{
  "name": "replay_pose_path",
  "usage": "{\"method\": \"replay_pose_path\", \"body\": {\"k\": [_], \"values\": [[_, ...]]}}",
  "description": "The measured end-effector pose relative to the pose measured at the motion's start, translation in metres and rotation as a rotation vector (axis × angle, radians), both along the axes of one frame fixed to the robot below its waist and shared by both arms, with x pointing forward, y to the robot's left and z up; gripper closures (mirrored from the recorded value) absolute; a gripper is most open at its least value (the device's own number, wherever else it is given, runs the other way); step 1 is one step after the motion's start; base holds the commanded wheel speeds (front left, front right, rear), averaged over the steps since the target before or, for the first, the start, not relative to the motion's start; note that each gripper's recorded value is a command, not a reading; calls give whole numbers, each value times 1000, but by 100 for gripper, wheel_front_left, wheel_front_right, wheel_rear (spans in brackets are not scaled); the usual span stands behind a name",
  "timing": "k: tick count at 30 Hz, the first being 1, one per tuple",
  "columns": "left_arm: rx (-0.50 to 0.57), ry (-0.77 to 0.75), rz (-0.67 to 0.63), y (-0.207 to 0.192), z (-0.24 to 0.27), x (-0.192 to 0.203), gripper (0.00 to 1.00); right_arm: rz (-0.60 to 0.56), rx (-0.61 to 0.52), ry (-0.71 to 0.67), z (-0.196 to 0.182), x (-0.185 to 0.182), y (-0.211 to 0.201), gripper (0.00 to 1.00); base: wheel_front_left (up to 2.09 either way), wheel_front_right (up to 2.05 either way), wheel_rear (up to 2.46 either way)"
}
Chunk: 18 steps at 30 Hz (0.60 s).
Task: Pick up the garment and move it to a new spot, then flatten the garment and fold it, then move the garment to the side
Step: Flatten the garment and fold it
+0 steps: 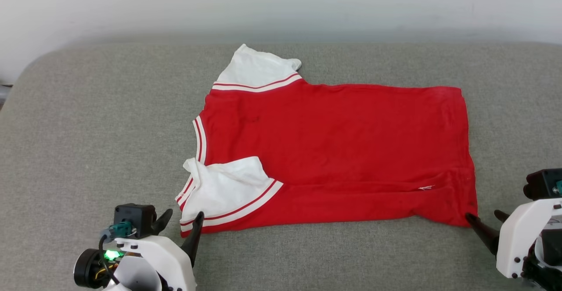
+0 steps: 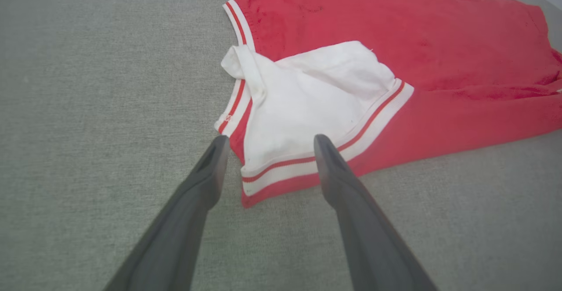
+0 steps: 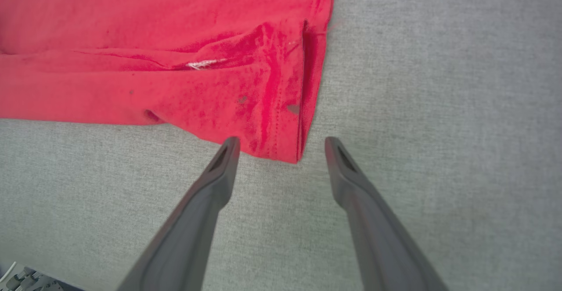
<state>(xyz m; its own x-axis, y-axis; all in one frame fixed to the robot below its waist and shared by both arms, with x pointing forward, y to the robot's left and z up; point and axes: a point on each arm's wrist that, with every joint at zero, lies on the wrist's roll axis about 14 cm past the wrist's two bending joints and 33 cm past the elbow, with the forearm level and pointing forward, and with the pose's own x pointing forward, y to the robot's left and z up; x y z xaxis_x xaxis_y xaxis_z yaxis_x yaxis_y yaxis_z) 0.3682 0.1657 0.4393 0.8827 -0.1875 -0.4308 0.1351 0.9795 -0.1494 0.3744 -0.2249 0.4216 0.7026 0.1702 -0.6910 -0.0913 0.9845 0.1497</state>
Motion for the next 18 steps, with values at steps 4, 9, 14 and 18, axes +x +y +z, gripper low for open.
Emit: {"method": "replay_pose_path", "body": {"k": [4, 9, 14, 18], "values": [[35, 88, -14, 0, -18, -6, 0, -16, -10, 15, 1, -1, 3, 0, 0, 0, 0], [77, 145, 9, 8, -36, -3, 0, -37, -12, 32, -2, -2, 2, 0, 0, 0, 0], [92, 185, 27, 11, -53, 2, 0, -50, -17, 44, -5, 0, 0, 0, 0, 0, 0], [117, 221, 12, 11, -66, 4, 0, -58, -18, 61, -11, 0, -2, 0, 0, 0, 0]]}}
